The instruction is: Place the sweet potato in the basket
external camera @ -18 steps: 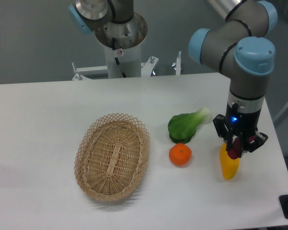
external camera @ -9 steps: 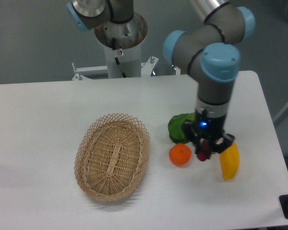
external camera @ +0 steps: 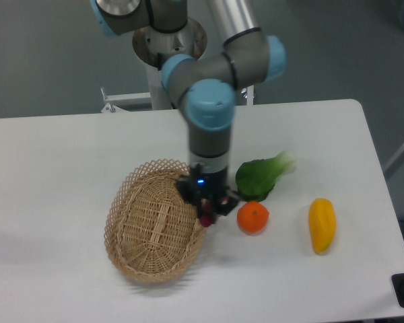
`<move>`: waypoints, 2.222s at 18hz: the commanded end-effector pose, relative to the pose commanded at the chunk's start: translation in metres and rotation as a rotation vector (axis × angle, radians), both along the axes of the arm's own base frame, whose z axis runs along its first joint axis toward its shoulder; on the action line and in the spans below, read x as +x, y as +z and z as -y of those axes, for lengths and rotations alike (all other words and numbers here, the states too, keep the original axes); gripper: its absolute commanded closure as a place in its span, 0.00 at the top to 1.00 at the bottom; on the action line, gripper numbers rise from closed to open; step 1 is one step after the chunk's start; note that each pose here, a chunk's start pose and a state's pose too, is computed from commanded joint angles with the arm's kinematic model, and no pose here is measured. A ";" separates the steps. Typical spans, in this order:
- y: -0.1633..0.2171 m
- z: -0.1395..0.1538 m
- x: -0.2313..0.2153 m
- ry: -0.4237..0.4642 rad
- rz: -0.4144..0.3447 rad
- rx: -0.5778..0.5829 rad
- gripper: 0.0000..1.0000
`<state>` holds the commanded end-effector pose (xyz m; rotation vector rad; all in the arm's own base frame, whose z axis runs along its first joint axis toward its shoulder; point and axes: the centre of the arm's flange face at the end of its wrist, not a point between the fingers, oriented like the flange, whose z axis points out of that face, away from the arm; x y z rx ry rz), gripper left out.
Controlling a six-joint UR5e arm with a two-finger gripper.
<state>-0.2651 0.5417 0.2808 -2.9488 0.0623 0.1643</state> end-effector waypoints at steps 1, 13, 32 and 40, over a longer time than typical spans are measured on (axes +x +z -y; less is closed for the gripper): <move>-0.008 -0.005 0.009 -0.014 0.008 -0.011 0.34; -0.036 -0.026 0.033 -0.062 -0.041 -0.048 1.00; 0.117 0.053 -0.204 -0.088 -0.216 -0.047 1.00; 0.131 0.110 -0.259 -0.173 -0.195 -0.066 1.00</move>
